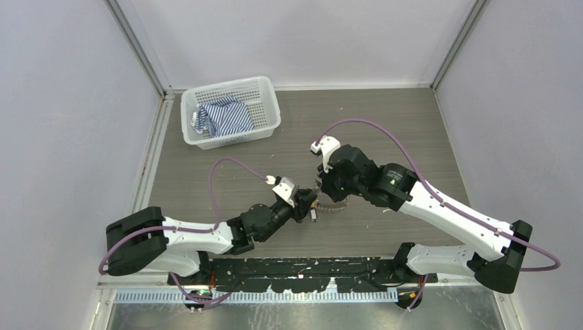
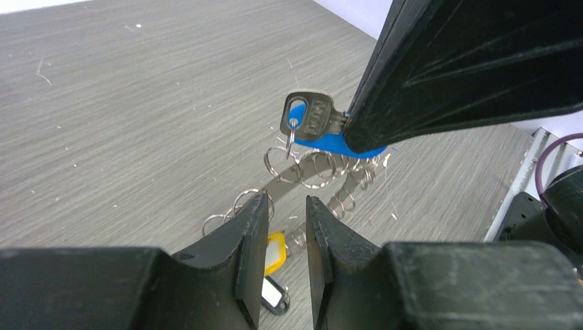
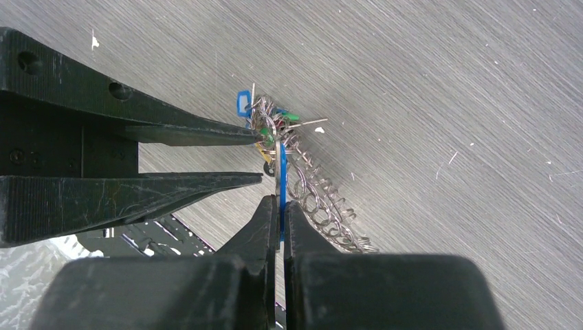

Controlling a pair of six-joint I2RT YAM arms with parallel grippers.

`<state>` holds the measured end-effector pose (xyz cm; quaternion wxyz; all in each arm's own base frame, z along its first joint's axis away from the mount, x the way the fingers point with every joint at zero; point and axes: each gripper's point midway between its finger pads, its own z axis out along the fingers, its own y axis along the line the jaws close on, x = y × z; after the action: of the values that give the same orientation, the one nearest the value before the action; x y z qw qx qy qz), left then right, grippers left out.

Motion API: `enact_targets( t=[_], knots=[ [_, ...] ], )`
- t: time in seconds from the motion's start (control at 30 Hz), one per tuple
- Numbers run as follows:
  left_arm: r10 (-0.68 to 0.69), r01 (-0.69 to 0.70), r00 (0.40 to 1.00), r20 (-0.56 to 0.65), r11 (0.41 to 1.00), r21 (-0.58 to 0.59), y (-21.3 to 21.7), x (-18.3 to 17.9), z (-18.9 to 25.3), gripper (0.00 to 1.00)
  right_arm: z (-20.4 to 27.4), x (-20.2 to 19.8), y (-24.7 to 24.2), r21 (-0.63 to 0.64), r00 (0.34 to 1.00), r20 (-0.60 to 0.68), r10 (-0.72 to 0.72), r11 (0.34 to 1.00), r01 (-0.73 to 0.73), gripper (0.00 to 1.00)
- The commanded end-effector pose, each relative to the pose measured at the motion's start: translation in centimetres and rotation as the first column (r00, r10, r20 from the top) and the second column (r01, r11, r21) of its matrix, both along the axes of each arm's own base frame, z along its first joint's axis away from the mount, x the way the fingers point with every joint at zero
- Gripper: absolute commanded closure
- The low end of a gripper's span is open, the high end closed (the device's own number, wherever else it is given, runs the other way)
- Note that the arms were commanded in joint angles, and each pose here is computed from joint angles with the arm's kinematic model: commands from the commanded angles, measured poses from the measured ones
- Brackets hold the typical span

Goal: Remove the keys from the keyring

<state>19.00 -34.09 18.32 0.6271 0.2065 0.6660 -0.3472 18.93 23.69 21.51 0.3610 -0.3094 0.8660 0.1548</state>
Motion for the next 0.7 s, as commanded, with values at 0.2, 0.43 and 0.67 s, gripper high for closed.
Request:
enact_targets(
  t=[0.2,0.43,0.67],
  knots=[
    [0.062,-0.052,0.994,0.088,0.993,-0.110,-0.87,0.82,4.36,0.72,3.62,0.69,1.80,0.115,0.999,0.049,-0.009,0.993,0.004,0.99],
    [0.102,-0.092,0.990,0.094,0.990,-0.108,-0.56,1.35,4.59,0.72,3.58,0.47,1.96,0.117,0.999,0.039,-0.002,0.993,-0.003,0.99],
    [0.113,-0.104,0.989,0.092,0.989,-0.103,-0.62,1.60,4.42,0.72,3.65,0.30,2.00,0.122,0.999,0.037,0.001,0.992,-0.006,0.99]
  ],
)
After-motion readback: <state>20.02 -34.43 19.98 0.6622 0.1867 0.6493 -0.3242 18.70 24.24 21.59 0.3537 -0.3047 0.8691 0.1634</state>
